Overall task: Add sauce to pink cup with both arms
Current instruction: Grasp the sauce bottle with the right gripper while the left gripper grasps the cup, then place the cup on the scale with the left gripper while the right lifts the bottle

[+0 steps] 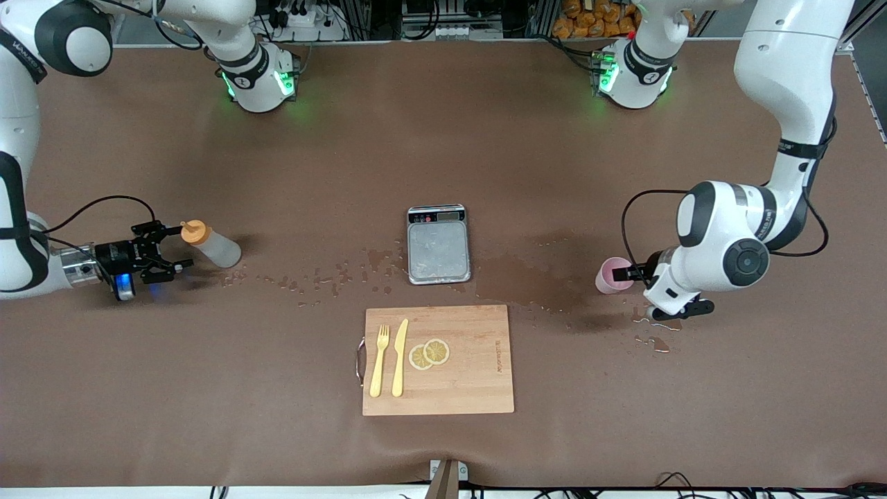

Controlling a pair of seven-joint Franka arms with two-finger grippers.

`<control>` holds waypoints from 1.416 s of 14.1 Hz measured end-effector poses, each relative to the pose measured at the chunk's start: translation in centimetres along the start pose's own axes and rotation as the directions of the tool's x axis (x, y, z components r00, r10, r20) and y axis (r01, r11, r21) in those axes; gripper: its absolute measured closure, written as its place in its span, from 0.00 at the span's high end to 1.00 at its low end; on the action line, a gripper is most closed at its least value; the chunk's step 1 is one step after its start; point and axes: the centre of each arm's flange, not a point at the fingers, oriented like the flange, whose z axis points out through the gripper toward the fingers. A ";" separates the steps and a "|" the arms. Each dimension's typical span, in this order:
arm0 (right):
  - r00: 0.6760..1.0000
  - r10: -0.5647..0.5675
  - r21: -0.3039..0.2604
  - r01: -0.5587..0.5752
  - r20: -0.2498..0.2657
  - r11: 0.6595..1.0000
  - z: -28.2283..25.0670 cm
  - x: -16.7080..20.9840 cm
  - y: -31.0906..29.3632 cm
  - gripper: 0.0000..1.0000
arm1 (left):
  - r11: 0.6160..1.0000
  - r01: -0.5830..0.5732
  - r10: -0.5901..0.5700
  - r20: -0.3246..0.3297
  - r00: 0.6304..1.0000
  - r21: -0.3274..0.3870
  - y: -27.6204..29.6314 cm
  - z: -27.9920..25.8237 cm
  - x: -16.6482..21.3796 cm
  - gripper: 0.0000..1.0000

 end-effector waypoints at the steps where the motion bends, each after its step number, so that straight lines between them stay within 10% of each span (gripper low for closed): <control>1: 1.000 0.005 0.005 -0.005 0.012 1.000 0.4 0.6 0.1 1.00 | 1.000 0.001 -0.001 0.005 1.000 0.001 0.1 0.3 0.0 1.00; 5: 0.999 0.013 0.008 -0.014 0.042 1.000 1.9 1.7 -0.1 1.00 | 1.000 0.004 -0.004 0.016 1.000 0.004 0.2 1.0 0.0 1.00; 15: 0.997 0.008 -0.023 -0.006 0.081 1.000 3.7 1.5 -1.1 0.89 | 0.998 0.064 -0.064 0.018 0.998 0.005 0.2 0.9 0.0 0.04; 20: 0.996 0.006 -0.035 -0.003 0.086 0.999 4.3 1.4 -1.4 0.77 | 0.998 0.058 -0.058 0.023 0.998 0.013 0.4 -1.2 -0.7 0.04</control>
